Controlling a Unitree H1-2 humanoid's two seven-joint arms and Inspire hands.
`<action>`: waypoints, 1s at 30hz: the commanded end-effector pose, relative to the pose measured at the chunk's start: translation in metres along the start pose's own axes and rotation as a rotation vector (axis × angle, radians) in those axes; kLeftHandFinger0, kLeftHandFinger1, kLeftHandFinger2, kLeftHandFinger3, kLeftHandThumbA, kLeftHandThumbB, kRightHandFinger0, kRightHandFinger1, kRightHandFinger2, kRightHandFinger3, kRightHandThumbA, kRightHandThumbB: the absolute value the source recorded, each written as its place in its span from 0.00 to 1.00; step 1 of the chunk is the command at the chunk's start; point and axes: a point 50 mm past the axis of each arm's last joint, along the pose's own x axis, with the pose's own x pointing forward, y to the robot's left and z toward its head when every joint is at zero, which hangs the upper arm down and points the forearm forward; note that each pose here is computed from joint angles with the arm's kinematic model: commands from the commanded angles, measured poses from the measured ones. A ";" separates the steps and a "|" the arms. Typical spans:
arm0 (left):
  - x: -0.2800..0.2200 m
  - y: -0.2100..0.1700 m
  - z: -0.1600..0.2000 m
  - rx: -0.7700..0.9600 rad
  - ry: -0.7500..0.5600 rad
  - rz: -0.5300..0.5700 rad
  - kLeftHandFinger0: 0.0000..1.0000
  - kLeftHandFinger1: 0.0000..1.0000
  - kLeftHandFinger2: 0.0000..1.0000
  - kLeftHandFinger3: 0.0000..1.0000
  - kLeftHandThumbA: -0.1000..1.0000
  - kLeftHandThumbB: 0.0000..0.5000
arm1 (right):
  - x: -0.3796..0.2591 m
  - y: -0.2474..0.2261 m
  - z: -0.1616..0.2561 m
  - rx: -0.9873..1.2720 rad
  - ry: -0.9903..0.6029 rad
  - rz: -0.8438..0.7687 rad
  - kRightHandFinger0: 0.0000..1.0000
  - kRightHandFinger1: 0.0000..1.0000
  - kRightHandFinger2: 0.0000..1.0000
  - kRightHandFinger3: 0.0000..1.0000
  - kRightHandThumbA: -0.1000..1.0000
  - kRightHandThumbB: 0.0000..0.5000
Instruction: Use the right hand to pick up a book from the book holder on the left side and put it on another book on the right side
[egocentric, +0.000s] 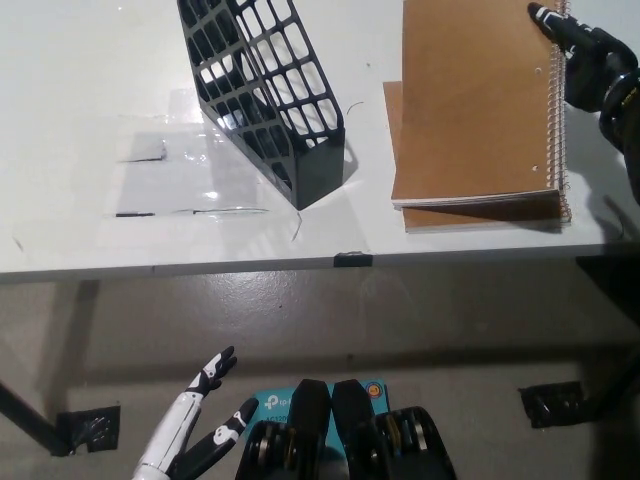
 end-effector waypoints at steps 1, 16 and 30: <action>0.001 0.004 0.004 0.002 -0.041 0.039 1.00 1.00 1.00 1.00 0.80 0.35 | -0.008 0.012 0.055 -0.033 -0.178 0.079 0.00 0.13 0.77 1.00 0.00 0.20; -0.001 0.002 0.004 0.003 -0.043 0.037 1.00 1.00 1.00 1.00 0.81 0.34 | -0.015 -0.009 0.058 -0.663 -0.097 0.160 1.00 1.00 1.00 1.00 0.31 0.43; -0.002 0.002 0.001 0.002 -0.025 0.054 1.00 1.00 1.00 1.00 0.82 0.34 | -0.040 -0.023 0.117 -0.589 -0.431 0.011 1.00 1.00 1.00 1.00 0.42 0.44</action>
